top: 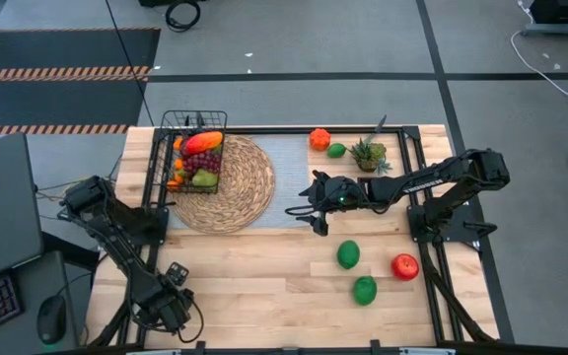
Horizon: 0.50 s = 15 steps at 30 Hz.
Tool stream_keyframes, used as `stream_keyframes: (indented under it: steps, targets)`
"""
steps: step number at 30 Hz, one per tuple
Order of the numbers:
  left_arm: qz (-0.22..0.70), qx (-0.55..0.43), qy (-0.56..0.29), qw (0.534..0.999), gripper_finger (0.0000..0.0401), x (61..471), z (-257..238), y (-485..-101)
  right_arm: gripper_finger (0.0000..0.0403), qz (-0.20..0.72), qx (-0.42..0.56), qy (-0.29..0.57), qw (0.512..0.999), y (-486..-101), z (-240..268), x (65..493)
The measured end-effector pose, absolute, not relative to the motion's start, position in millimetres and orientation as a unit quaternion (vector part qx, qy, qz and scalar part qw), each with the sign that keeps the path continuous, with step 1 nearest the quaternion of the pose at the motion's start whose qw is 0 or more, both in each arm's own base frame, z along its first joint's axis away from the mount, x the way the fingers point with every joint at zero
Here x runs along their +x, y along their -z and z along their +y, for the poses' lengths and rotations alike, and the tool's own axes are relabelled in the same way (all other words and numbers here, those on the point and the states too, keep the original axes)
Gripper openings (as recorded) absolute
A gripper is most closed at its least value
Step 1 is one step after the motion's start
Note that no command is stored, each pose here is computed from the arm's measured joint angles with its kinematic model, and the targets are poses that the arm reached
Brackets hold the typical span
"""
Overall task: Build produce basket
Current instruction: Put the dark red apple into the wire basket
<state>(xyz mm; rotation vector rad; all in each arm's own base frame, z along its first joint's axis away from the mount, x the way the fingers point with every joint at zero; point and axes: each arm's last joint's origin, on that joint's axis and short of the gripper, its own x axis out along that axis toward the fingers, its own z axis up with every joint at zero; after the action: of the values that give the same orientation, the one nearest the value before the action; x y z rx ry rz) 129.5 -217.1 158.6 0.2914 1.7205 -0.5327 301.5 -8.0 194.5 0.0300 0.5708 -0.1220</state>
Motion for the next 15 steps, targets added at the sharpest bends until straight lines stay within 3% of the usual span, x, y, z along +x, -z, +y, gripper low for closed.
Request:
stream_keyframes:
  steps: [11, 15]
  targets:
    - [0.733, 0.13, 0.201, 0.637, 0.0388, 138.0, -213.4, -156.9, 0.0365, 0.284, 0.016, 0.06, 0.957, -193.8, -8.0, 301.1]
    - [0.733, 0.122, 0.194, 0.64, 0.0357, 140.1, -213.5, -155.5, 0.0365, 0.284, 0.019, 0.059, 0.957, -193.8, -7.8, 301.1]
